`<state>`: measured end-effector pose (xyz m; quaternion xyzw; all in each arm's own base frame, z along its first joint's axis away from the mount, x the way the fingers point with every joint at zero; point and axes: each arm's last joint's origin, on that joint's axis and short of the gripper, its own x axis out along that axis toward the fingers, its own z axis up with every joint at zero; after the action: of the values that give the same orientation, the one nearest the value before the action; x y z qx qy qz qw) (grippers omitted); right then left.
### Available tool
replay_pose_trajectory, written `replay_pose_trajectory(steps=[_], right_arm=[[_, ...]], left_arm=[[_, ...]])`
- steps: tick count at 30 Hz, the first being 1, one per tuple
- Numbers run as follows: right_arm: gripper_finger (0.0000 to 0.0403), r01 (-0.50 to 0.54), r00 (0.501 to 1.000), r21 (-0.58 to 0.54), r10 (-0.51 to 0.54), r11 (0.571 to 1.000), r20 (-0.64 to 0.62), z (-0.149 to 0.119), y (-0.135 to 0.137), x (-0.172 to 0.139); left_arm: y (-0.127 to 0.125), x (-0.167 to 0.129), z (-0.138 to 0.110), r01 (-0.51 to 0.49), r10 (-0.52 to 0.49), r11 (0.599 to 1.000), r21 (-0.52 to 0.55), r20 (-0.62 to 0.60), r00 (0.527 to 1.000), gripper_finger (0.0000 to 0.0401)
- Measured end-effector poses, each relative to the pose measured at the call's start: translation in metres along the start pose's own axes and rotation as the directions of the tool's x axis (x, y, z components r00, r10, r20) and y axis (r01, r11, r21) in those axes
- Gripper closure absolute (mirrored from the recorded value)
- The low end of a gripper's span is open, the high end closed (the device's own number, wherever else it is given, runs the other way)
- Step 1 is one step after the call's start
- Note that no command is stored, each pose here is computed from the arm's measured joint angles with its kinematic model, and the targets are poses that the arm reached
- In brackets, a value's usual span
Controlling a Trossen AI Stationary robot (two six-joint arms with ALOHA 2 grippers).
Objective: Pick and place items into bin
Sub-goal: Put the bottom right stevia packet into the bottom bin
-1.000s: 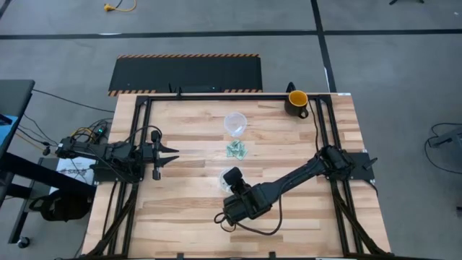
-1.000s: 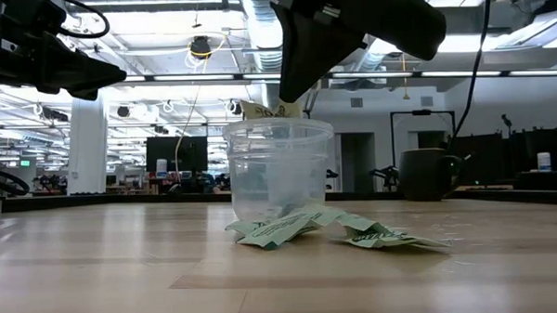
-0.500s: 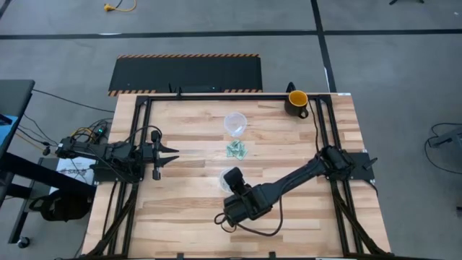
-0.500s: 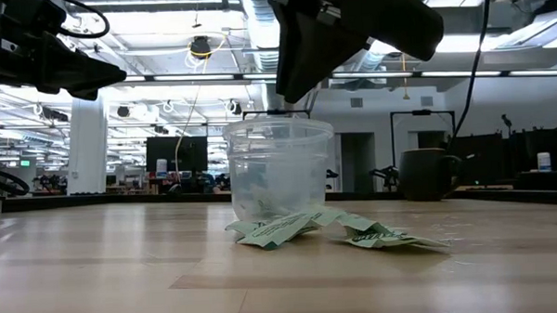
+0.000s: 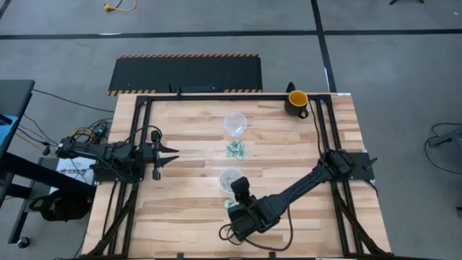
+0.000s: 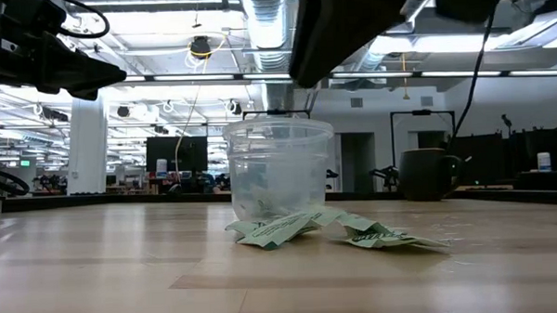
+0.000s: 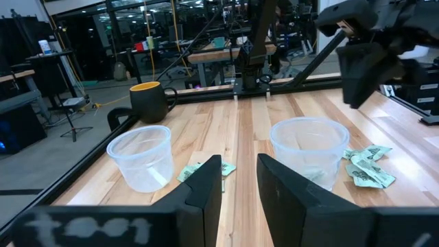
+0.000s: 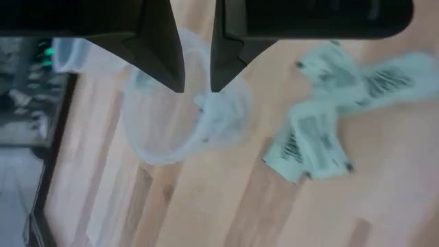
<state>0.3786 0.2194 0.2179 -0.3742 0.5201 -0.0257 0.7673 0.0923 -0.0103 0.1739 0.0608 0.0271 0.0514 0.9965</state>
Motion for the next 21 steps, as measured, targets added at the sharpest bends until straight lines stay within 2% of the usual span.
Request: replay_pose_trajectory(steps=[4, 10, 16, 21], right_arm=[[0.0337, -0.049, 0.999, 0.158, 0.048, 0.986, 0.009, 0.000, 0.009, -0.006], [0.0337, -0.285, 0.951, 0.341, 0.309, 0.896, -0.017, -0.004, 0.019, -0.004], [0.0337, -0.358, 0.916, 0.437, 0.400, 0.826, -0.006, -0.007, 0.029, 0.005], [0.0337, -0.372, 0.898, 0.526, 0.440, 0.765, -0.005, -0.008, 0.030, 0.009]], left_arm=[[0.000, 0.000, 0.000, 0.000, 0.000, 1.000, 0.000, 0.000, 1.000, 0.0317], [0.000, 0.000, 0.000, 0.000, 0.000, 1.000, 0.000, 0.000, 1.000, 0.0317], [0.000, 0.000, 0.000, 0.000, 0.000, 1.000, 0.000, -0.001, 1.000, 0.0317], [0.000, 0.000, 0.000, 0.000, 0.000, 1.000, 0.000, 0.000, 1.000, 0.0317]])
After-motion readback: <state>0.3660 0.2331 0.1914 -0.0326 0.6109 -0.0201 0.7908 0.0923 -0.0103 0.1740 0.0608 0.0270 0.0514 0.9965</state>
